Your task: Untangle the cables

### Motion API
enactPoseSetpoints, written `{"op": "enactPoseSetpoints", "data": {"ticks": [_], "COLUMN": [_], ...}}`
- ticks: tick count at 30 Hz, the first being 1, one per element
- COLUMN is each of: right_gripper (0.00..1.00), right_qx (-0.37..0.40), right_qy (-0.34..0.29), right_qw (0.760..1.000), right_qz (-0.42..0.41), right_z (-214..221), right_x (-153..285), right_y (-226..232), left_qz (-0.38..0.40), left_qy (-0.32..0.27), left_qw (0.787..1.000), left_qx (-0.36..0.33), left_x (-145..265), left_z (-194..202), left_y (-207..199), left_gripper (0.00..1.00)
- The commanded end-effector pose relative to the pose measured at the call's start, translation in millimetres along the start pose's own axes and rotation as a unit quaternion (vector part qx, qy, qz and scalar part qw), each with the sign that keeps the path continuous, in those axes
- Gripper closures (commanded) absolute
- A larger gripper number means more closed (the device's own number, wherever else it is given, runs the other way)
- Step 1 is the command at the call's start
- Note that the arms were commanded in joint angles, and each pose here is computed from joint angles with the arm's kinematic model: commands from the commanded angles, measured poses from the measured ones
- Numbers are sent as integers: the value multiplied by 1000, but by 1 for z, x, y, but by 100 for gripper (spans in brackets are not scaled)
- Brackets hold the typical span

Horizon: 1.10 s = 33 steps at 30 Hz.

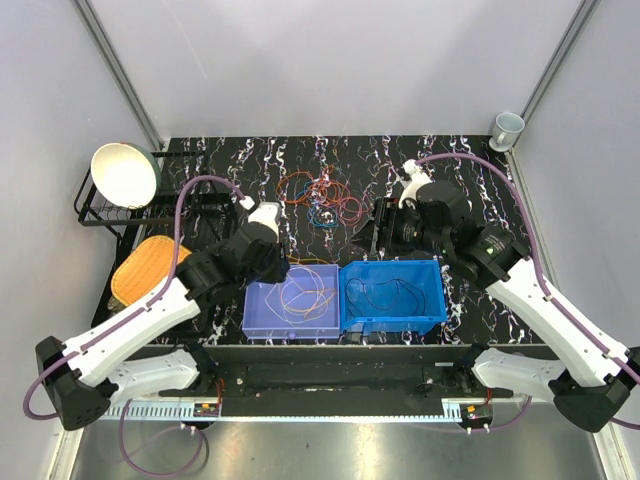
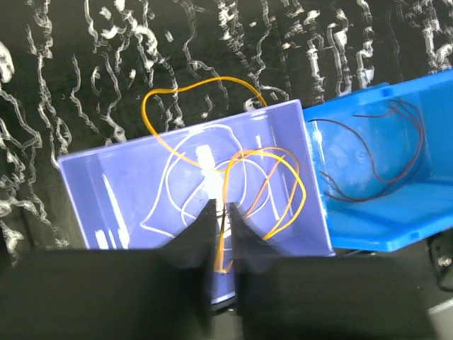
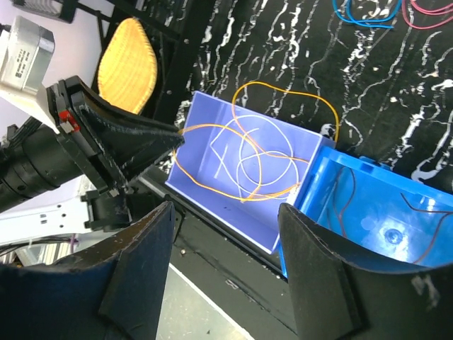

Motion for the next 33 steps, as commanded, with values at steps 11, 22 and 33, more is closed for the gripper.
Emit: {"op": "enactPoseSetpoints", "data": {"ticks": [11, 22, 33], "right_gripper": [34, 34, 33], "right_qx": [13, 17, 27], "right_qy": [-24, -21, -14], "right_qw": [1000, 1000, 999], "right_qz": [7, 12, 31], "right_z": [0, 4, 6], "right_x": [8, 8, 0], "right_y": [-3, -8, -15], "left_qz": [-89, -44, -53], "left_qy": [-10, -11, 26], "left_qw": [996, 995, 994], "left_qx": [30, 93, 91], "left_x": [-7, -62, -99], "left_z": [-10, -8, 9], "left_y": [8, 11, 16], "left_gripper": [11, 31, 44]}}
Point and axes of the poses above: each gripper's point midway between its finger pads, its own x axis back along the fingers, its own y axis along the line the jaws close on, z = x × y, the point moved 10 cm from there along x, back along the fingers, and after that the axes turned 4 degrees about -x, right-handed, at the moved point
